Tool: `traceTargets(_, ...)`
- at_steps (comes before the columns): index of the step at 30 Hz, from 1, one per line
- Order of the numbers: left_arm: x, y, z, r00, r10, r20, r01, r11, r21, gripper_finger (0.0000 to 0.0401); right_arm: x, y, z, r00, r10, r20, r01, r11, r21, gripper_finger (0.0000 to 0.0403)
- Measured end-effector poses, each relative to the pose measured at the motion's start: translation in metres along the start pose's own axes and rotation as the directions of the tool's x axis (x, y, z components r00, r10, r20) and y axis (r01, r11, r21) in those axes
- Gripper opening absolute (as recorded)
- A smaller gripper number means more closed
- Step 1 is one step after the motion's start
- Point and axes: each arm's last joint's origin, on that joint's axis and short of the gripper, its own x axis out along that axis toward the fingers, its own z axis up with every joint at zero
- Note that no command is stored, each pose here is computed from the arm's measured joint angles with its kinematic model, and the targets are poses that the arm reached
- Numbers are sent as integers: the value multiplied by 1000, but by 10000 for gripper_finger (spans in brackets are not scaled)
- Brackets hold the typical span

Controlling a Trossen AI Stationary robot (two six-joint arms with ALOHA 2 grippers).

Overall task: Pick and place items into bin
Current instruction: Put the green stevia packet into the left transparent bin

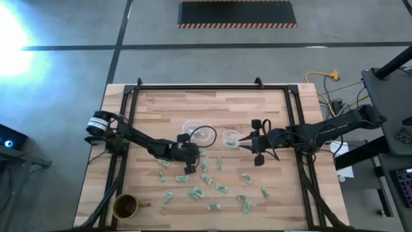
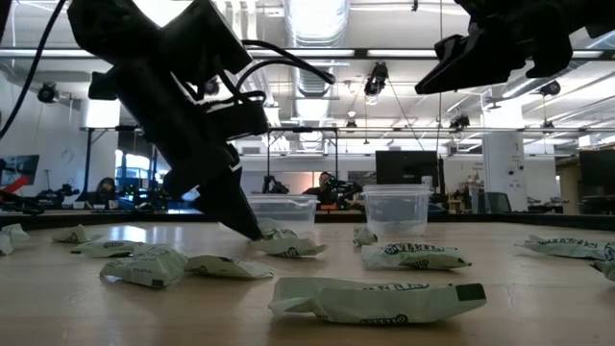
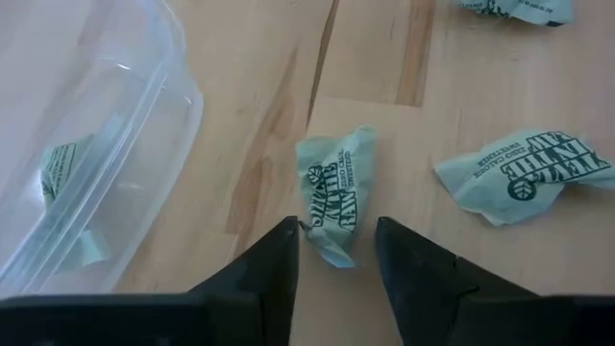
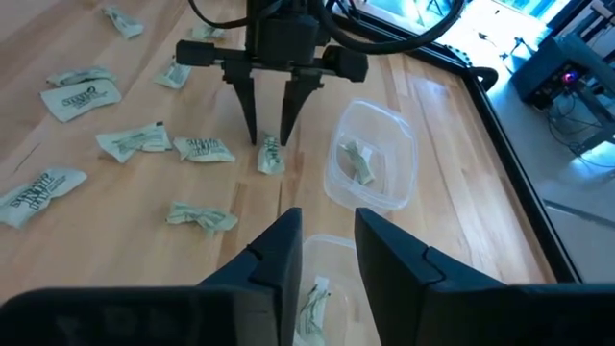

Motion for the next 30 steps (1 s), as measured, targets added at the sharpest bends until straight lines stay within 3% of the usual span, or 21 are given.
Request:
traceTargets(10,-1,0,0,1000,-8,1,8,1000,7,7,0,0,0,1000,0,-1,0,1000,2,86)
traceTargets(20,-6,-2,8,999,-19,29,18,999,28,2,0,0,-2,1000,2,-19,-3,1000,-2,77)
traceTargets(27,-27,0,27,993,-41,113,34,997,66,2,0,0,-2,1000,2,-20,-2,1000,1,77)
traceTargets(30,-42,5,33,987,-9,160,-3,997,78,1,0,0,-2,1000,3,-25,-3,1000,1,72)
